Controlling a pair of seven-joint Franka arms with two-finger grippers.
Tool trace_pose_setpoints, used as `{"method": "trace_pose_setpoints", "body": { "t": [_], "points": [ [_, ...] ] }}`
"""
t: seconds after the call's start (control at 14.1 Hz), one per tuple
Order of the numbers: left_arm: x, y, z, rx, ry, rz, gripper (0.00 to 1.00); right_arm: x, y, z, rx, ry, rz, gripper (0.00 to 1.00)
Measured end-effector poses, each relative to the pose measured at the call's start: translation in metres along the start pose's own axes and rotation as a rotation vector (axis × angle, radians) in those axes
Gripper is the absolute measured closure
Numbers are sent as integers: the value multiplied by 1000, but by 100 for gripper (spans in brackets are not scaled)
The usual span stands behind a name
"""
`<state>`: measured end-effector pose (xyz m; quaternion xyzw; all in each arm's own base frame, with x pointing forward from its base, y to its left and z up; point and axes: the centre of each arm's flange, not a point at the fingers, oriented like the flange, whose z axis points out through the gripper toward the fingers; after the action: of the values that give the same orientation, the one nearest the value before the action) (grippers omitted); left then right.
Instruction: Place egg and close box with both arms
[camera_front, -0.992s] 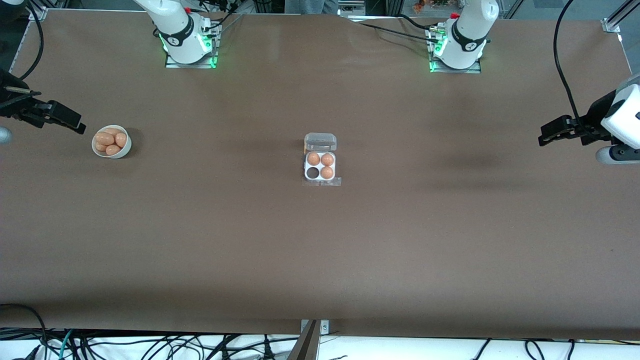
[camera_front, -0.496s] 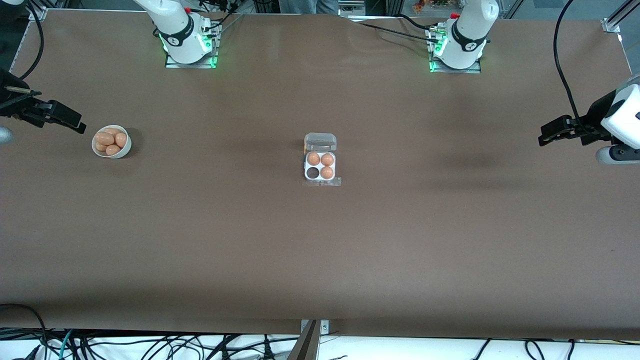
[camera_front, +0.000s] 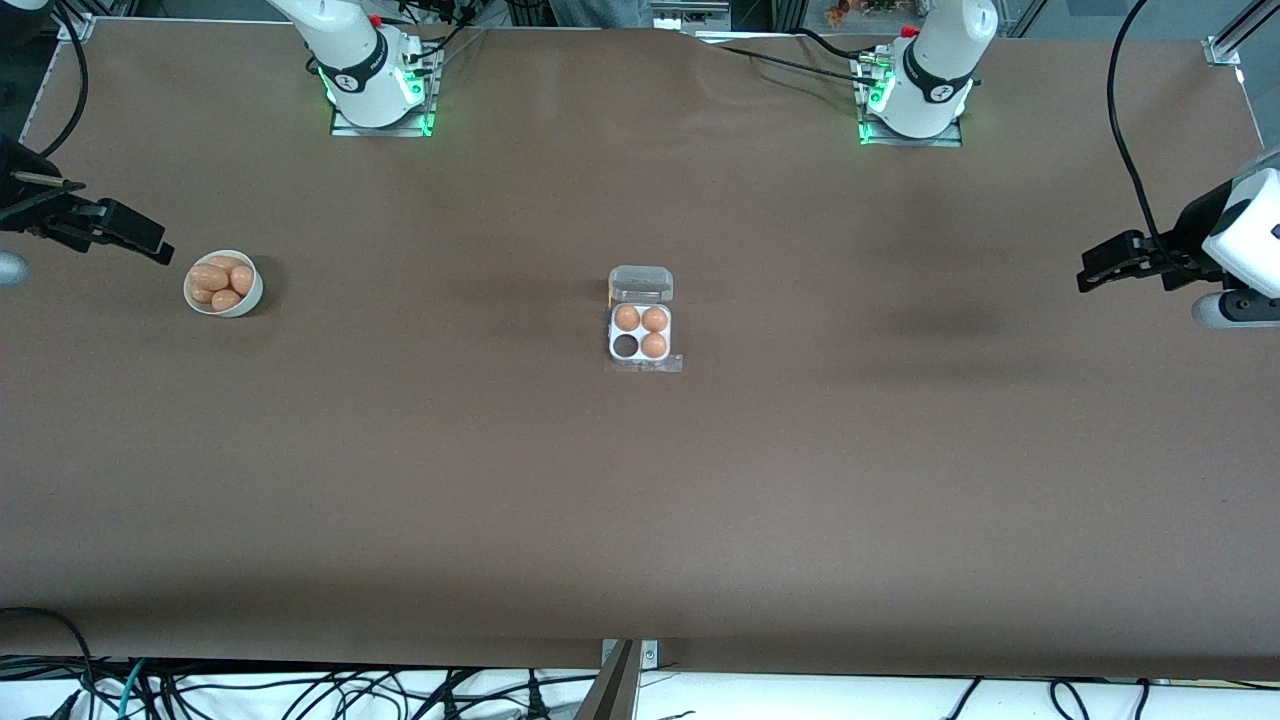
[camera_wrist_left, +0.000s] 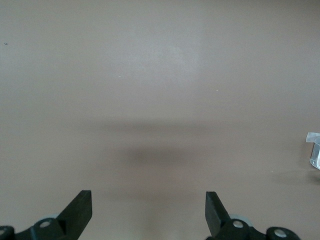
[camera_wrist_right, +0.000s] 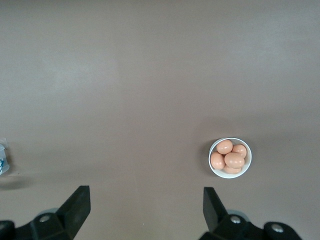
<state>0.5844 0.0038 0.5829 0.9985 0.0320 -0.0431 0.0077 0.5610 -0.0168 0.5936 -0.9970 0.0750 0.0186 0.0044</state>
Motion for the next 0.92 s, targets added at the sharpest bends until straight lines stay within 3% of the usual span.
{"method": "trace_pose_setpoints", "body": {
  "t": [0.21, 0.57, 0.92],
  "points": [
    [0, 0, 0, 0, 0, 0, 0, 0, 1, 3, -1, -12, 1, 0],
    [0, -1, 0, 0, 0, -1, 0, 15, 48, 54, -6, -150, -91, 0],
    [0, -1, 0, 0, 1, -1, 0, 32, 133, 140, -4, -264, -35, 0]
  ]
}}
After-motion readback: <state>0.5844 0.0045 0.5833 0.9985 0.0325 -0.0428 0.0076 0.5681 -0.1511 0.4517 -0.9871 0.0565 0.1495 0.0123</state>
